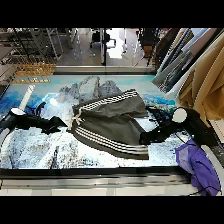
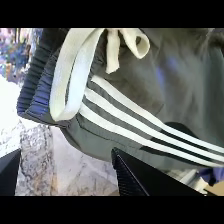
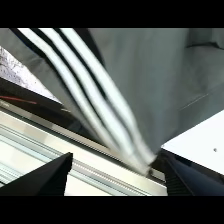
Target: Fold the clothes and pants, and hang the long-sleeved shirts on hangers.
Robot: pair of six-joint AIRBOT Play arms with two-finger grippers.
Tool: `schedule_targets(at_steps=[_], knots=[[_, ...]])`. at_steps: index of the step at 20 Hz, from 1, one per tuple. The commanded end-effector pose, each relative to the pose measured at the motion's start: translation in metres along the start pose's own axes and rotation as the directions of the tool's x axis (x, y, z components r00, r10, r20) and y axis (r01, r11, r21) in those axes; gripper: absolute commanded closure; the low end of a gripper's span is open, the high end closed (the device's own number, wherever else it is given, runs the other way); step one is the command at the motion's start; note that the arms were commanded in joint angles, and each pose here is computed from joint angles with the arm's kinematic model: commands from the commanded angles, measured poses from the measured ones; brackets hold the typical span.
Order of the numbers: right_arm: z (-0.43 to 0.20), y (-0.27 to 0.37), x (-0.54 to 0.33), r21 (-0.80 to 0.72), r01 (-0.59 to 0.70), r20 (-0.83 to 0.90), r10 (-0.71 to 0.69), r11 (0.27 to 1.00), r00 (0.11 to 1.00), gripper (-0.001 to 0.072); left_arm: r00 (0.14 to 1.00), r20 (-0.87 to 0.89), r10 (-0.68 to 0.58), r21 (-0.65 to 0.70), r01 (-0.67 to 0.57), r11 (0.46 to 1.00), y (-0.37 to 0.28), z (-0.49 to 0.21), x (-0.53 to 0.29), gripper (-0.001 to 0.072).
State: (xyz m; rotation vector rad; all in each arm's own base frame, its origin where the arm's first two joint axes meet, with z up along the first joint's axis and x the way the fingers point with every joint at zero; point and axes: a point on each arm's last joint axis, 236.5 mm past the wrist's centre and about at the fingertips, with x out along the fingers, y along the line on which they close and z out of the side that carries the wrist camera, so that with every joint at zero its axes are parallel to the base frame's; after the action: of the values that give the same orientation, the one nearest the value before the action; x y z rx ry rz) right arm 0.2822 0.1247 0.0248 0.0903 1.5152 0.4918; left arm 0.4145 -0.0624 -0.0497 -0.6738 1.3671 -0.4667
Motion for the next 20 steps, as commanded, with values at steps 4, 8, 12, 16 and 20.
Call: schedule_targets(at_steps=[4, 8, 12, 16, 20], knots=[[-0.047, -0.028, 0.027, 0.150, 0.017, -0.141, 0.004, 0.989, 0.990, 0.0135, 0.991, -0.123, -0.049, -0.054, 0.043, 0.998, -0.011, -0.030, 0.000, 0.0078], [-0.092, -0.030, 0.063, 0.318, -0.142, -0.125, 0.190, 0.937, 0.974, 0.0142, 0.996, -0.081, -0.028, -0.114, 0.018, 0.993, -0.002, -0.023, 0.006, 0.0078], [-0.109, -0.027, 0.082, 0.441, -0.266, -0.012, 0.303, 0.857, 0.953, 0.0142, 1.000, -0.003, 0.020, -0.145, -0.020, 0.989, 0.003, -0.003, 0.021, 0.0078], [-0.092, -0.040, 0.101, 0.466, -0.280, 0.111, 0.259, 0.839, 0.959, 0.0143, 0.997, 0.040, 0.062, -0.180, -0.053, 0.982, 0.009, 0.011, 0.050, 0.0078], [-0.079, -0.051, 0.102, 0.469, -0.270, 0.169, 0.215, 0.841, 0.962, 0.0146, 0.997, 0.033, 0.072, -0.213, -0.063, 0.975, 0.017, 0.011, 0.064, 0.0079]])
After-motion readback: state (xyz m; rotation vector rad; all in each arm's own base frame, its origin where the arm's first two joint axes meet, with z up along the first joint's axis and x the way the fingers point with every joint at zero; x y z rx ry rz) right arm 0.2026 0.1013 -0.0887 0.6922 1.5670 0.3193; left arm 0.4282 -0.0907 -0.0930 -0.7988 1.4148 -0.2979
